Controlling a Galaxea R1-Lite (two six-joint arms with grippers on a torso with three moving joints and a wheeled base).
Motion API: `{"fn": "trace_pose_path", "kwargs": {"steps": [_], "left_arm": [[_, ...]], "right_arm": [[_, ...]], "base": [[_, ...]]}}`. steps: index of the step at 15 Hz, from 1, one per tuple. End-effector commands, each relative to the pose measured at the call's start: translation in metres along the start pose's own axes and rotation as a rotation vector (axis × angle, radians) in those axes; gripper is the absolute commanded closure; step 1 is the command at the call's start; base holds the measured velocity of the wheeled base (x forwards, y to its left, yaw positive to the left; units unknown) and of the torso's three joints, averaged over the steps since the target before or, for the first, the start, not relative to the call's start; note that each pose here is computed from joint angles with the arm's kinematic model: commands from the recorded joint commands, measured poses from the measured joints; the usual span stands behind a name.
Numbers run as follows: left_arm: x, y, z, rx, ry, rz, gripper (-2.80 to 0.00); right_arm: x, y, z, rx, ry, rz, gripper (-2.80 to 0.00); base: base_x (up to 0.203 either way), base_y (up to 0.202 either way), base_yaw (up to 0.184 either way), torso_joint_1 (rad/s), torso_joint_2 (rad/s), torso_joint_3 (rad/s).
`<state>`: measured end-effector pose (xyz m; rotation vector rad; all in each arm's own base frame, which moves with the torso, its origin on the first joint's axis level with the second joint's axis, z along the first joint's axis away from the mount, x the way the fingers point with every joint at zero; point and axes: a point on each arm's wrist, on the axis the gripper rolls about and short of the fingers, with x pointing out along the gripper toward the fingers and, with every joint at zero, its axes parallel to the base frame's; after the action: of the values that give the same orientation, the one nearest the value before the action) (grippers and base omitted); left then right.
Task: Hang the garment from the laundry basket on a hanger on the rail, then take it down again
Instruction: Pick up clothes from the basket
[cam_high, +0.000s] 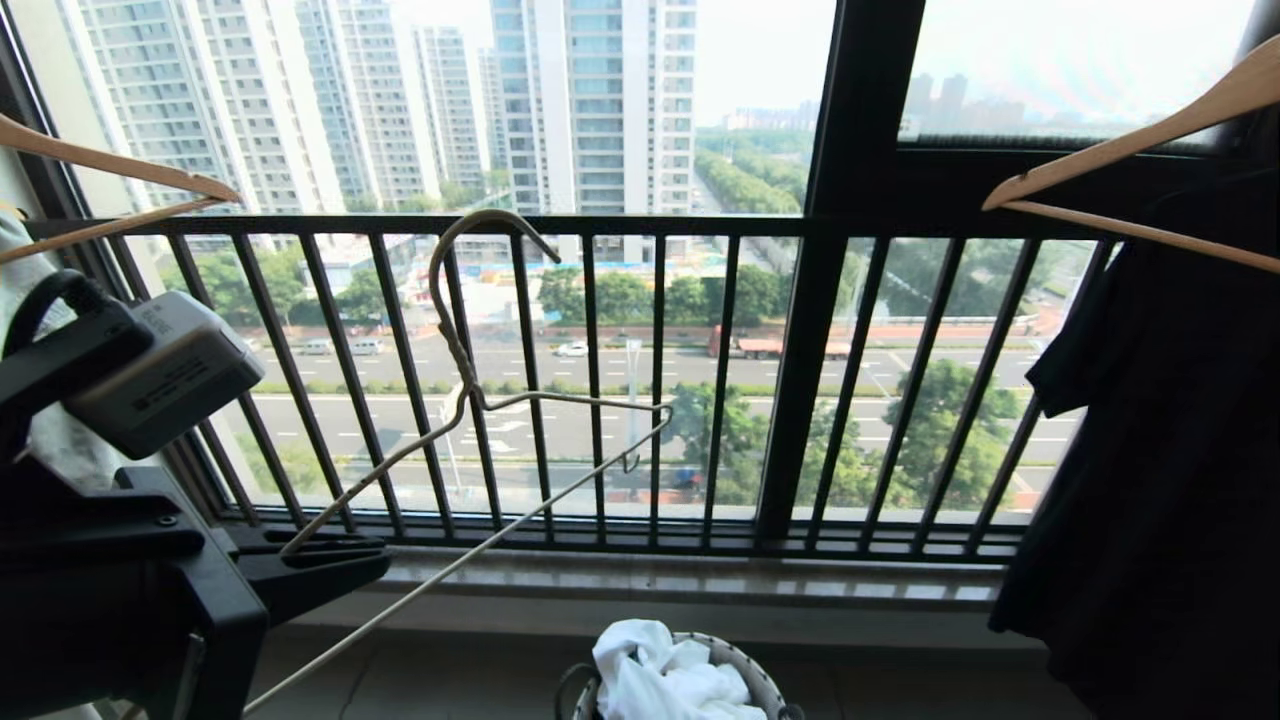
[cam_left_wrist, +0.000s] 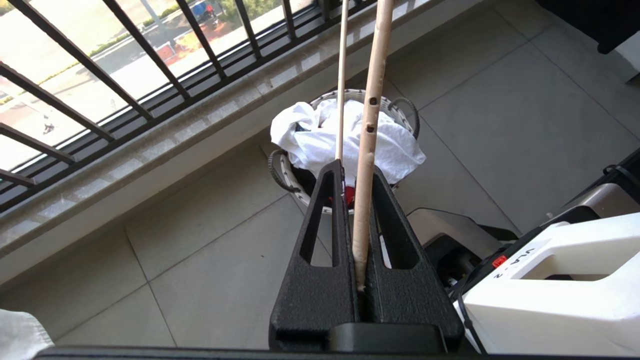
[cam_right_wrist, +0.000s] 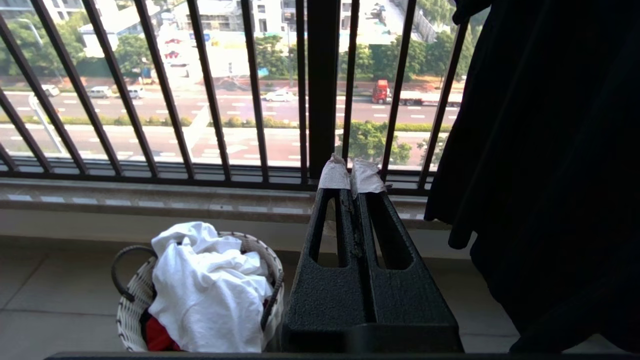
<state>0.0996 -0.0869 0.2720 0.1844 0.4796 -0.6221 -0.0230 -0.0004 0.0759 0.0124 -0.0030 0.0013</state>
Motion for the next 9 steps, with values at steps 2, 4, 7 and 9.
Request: {"fn": "trace_pose_path", "kwargs": {"steps": [2,4,7,9], "left_arm": [[-0.0002,0.0000,0.0008,-0.002,-0.009,0.000,0.00],[-0.0014,0.0001,0.0020,-0.005,-0.025,0.000,0.00],[-0.0025,0.0002,0.0019,-0.005,-0.028,0.000,0.00],[-0.0029,0.0002,0.0020,-0.006,-0.031,0.000,0.00]], "right_arm": [[0.0001,0.0000,0.0000,0.001,0.001,0.000,0.00],[0.0001,0.0000,0.0000,0.001,0.001,0.000,0.00],[0.0001,0.0000,0.0000,0.000,0.001,0.000,0.00],[0.0001,0.0000,0.0000,0.001,0.001,0.000,0.00]], "base": [[0.000,0.000,0.000,-0.243,0.55,0.315],[0.000,0.000,0.000,-0.228,0.56,0.315],[0.000,0.000,0.000,-0.219,0.53,0.312],[0.000,0.000,0.000,-0.202,0.51,0.300]]}}
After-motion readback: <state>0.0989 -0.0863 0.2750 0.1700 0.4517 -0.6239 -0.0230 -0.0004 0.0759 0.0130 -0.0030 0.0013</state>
